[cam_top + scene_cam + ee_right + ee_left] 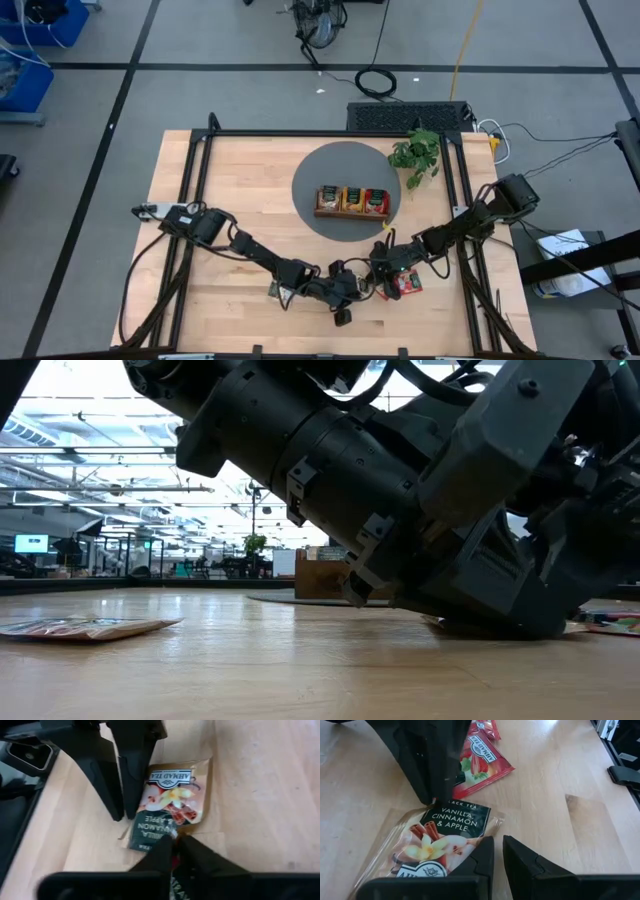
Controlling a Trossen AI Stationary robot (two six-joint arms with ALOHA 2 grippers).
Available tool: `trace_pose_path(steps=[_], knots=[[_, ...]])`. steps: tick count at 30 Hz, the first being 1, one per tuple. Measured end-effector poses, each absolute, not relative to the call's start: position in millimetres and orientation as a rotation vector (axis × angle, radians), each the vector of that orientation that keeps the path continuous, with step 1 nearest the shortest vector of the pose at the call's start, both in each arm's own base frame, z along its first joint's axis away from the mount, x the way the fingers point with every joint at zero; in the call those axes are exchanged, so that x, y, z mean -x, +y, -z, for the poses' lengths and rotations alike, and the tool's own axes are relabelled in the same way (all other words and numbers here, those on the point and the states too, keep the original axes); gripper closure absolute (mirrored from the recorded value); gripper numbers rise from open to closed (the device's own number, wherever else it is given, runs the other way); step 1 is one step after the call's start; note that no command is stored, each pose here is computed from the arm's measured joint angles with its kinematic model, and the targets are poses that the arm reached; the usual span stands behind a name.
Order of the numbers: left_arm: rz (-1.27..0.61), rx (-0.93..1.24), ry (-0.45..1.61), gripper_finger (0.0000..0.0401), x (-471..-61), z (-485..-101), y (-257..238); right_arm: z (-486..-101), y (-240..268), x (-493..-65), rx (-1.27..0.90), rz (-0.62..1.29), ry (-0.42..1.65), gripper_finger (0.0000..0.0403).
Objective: Pick & Place Tea
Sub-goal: Put the brown tea bag into the left section of the wooden organizer
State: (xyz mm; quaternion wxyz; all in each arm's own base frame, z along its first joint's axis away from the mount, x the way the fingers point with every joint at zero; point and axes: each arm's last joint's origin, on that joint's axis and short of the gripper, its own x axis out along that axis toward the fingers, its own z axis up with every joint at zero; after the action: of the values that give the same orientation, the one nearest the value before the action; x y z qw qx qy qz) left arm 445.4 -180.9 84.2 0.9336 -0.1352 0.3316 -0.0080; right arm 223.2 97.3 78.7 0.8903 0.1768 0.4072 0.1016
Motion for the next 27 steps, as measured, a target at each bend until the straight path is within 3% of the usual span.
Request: trace_pose_path(steps=[10,18,23,27], knots=[[0.126,0.208,0.654,0.0352,-443.0,-92.0,-191.1,-84.2,95.9,-226.0,-0.262,-0.247,0.788,0.0402],[0.255,0.111,0.586,0.0352,-429.2,-133.6,-216.2,-108.4,99.2,-234.7,-0.142,-0.287,0.755,0.0403],[0.193,0.026,0.533,0.0352,-423.2,-155.2,-219.0,-126.3,104.0,-243.8,-0.055,-0.300,0.755,0.0403],[0.022,-0.002,0.534,0.0352,-419.4,-164.1,-212.1,-142.2,113.5,-254.7,0.022,-0.339,0.759,0.0403]])
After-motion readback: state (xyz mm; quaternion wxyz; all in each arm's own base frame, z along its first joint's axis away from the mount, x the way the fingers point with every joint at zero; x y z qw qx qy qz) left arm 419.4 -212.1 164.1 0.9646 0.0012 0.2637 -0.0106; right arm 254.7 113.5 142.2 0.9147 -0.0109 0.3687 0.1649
